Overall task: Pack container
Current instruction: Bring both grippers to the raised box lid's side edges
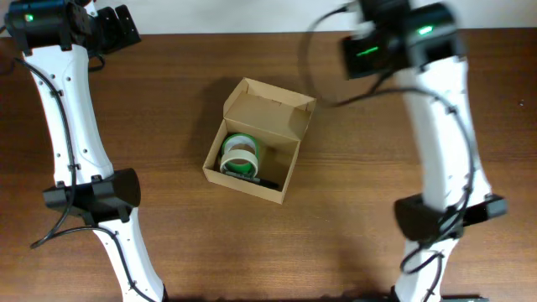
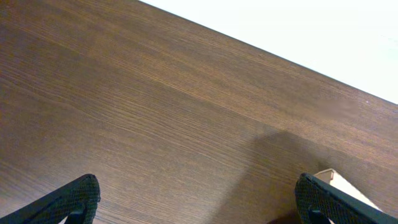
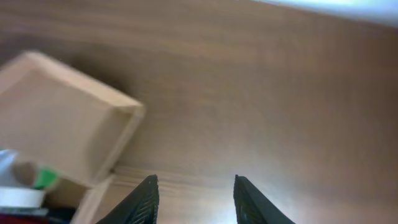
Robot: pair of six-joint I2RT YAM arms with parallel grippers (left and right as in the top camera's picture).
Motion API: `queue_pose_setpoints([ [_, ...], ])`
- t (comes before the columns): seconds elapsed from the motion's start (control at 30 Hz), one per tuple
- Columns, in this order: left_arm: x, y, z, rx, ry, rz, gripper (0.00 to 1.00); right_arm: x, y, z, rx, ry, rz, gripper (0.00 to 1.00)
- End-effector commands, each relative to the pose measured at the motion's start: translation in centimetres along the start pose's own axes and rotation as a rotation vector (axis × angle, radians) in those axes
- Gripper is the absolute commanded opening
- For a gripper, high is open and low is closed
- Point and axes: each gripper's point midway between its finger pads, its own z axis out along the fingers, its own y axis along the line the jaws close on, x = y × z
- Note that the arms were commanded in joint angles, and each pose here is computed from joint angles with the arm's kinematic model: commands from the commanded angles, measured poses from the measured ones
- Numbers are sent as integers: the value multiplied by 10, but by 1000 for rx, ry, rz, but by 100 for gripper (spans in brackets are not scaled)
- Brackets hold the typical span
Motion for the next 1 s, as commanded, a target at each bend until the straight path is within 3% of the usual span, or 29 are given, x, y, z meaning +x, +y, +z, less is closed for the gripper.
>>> queue_pose_setpoints([
  [0.0, 2, -4, -1, 25, 10, 3, 100, 23, -37, 34, -74, 138, 218, 38],
  [0.03, 3, -6, -1, 39, 15, 4, 98, 30, -46, 41, -75, 167, 249, 36],
  [0.07, 4, -9, 0, 57, 23, 5, 89, 38, -54, 51, -84, 202, 279, 33],
  [0.17, 14, -14, 11, 75, 69, 12, 21, 60, -60, 81, -134, 294, 336, 24],
  [0.2, 19, -15, 15, 72, 90, 13, 4, 68, -59, 91, -149, 321, 346, 22],
  [0.37, 60, -16, 53, 46, 266, 57, 2, 110, -29, 140, -242, 454, 356, 4],
  [0.63, 127, -20, 107, 14, 510, 135, 2, 132, 43, 180, -367, 459, 278, 4],
  [0.97, 147, -45, 117, 39, 549, 210, 2, 105, 115, 190, -445, 322, 191, 4],
])
